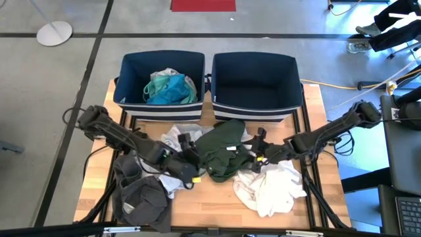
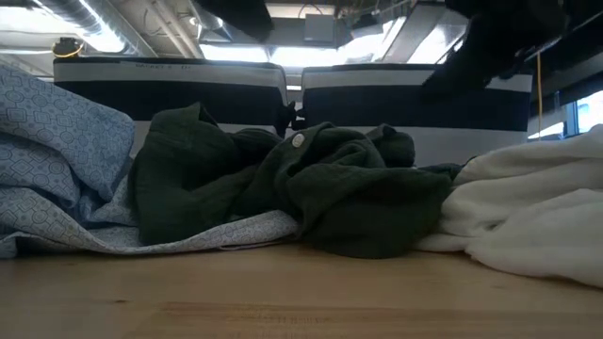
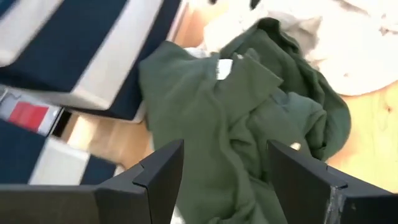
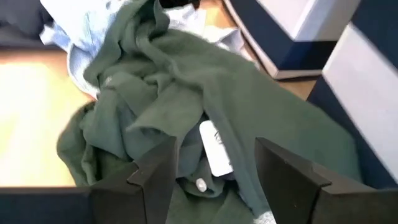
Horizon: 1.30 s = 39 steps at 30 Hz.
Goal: Sort clothes
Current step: Put the green long sleeve polo shirt into the left laundry bin
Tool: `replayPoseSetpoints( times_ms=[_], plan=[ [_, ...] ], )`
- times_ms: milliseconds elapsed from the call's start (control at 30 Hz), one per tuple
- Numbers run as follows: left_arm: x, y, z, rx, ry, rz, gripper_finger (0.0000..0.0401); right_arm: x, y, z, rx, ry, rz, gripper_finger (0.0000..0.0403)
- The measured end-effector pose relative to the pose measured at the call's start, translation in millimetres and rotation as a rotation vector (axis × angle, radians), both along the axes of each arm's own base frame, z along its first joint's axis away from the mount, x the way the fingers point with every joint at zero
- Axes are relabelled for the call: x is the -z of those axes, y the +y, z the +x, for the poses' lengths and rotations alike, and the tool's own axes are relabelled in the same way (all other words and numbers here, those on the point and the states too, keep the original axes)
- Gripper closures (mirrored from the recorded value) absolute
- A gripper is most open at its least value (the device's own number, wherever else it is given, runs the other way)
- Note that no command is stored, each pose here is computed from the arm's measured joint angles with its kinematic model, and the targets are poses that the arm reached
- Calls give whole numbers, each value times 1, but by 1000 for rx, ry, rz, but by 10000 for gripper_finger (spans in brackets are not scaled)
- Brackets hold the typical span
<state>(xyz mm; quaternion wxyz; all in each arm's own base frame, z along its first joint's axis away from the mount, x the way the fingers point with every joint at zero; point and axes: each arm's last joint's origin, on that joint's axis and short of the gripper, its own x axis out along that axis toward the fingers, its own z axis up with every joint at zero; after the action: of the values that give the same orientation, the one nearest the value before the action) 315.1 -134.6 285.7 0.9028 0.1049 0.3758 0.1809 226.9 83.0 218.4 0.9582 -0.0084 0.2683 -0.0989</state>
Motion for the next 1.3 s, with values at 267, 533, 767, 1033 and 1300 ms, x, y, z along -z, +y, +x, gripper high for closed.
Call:
replayPoseSetpoints(
  times_ms=[267, 533, 767, 1033, 1300],
  plan=[
    [33, -12, 25, 12, 6, 11, 184, 32, 7, 19, 33, 70, -58, 189],
    [46, -12, 36, -52, -31, -71, 184, 48, 10, 30, 100, 57, -113, 189],
    [65, -13, 38, -71, -73, -107, 184, 54, 10, 31, 117, 74, -134, 189],
    [88, -6, 38, -91, -130, -161, 184, 53, 10, 31, 119, 61, -127, 189],
    [109, 5, 35, -63, -162, -184, 184, 54, 10, 32, 119, 62, -127, 189]
  ],
)
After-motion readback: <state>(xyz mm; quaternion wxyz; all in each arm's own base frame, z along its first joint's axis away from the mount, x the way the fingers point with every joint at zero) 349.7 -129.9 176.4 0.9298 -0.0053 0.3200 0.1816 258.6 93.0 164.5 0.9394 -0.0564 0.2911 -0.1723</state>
